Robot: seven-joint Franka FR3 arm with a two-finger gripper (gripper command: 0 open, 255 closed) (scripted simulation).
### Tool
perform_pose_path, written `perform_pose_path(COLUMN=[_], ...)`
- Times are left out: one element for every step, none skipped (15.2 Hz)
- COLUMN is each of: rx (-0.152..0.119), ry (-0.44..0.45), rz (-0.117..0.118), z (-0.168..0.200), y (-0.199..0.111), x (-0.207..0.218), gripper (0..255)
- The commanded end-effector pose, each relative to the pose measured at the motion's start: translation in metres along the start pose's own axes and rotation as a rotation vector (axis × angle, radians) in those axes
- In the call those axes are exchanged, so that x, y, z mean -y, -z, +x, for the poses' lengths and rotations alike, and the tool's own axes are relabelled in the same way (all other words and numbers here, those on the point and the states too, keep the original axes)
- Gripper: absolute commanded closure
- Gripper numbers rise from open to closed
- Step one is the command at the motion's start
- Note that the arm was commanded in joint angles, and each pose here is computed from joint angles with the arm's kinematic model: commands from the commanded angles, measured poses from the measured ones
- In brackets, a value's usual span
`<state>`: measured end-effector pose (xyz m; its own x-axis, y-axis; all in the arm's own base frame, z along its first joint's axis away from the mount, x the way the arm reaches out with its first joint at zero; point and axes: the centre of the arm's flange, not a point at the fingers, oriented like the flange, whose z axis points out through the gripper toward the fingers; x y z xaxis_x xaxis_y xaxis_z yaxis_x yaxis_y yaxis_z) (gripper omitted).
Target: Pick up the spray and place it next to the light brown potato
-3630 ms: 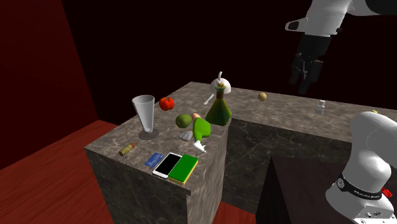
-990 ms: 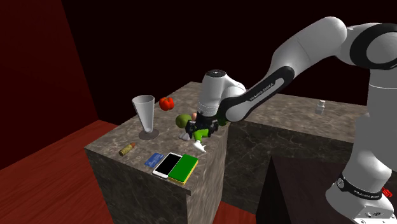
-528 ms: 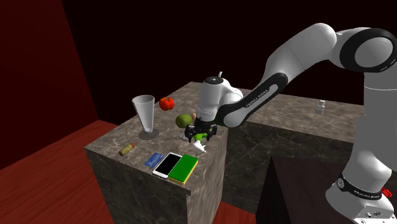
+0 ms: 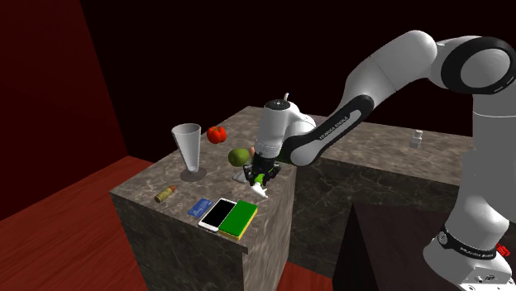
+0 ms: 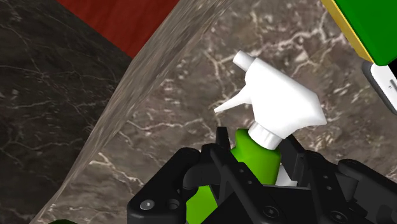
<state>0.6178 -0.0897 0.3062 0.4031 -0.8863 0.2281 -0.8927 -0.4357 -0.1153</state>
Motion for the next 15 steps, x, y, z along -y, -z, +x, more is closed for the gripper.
perform_pose_path(rx=[0.000,0.000,0.000,0.000,0.000,0.000,0.000,0.000,0.000,0.000,0.000,0.000,0.000,0.000,0.000], ry=[0.000,0.000,0.000,0.000,0.000,0.000,0.000,0.000,0.000,0.000,0.000,0.000,0.000,0.000,0.000], rz=[0.000,0.000,0.000,0.000,0.000,0.000,0.000,0.000,0.000,0.000,0.000,0.000,0.000,0.000,0.000], z=[0.000,0.000,0.000,0.000,0.000,0.000,0.000,0.001,0.003,0.004,0.005,0.006,0.007,0.009,0.010], y=[0.000,0.000,0.000,0.000,0.000,0.000,0.000,0.005,0.010,0.015,0.020,0.025,0.031,0.036,0.041], x=[0.000,0.000,0.000,0.000,0.000,0.000,0.000,0.001,0.001,0.002,0.002,0.003,0.004,0.004,0.005], gripper=[255,255,255,255,255,255,255,255,255,255,255,255,255,255,255])
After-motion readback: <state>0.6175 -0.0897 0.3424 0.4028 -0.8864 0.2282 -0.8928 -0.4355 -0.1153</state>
